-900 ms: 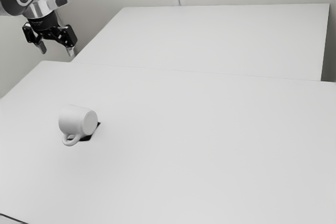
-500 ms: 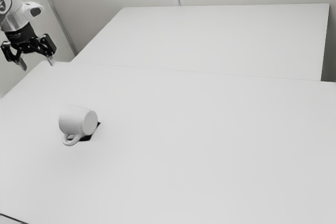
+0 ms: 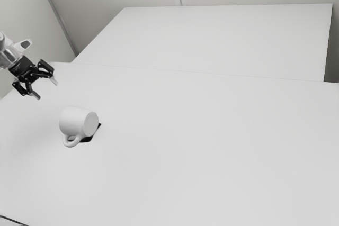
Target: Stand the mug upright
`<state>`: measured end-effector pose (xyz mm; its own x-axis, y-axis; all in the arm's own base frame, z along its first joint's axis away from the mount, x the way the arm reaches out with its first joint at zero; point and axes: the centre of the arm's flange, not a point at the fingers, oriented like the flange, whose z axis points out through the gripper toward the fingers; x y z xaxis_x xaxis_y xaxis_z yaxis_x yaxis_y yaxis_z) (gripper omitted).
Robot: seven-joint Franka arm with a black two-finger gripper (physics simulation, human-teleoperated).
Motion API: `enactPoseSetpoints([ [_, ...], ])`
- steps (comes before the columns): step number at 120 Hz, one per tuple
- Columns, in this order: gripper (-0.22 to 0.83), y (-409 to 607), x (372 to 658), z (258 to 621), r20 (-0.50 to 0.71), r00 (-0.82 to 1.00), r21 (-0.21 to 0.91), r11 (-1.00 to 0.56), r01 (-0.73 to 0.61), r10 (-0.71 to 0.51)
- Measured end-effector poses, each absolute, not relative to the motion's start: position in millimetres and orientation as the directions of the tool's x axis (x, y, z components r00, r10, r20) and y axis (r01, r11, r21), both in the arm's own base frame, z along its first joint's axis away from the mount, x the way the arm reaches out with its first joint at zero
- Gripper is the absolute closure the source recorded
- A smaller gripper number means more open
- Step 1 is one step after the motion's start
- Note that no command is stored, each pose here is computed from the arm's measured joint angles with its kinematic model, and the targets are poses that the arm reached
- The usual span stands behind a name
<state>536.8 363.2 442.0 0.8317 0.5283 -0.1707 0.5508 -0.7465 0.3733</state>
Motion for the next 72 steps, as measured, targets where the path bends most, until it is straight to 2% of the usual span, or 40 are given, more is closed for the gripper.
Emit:
enactPoseSetpoints([
  [46, 0.00, 381.8, 533.4, 353.7, -0.219, 0.897, 0.586, -0.683, 0.436, 0.384],
  [72, 0.00, 362.2, 524.7, 321.2, -0.275, 0.909, 0.678, -0.608, 0.414, 0.313],
])
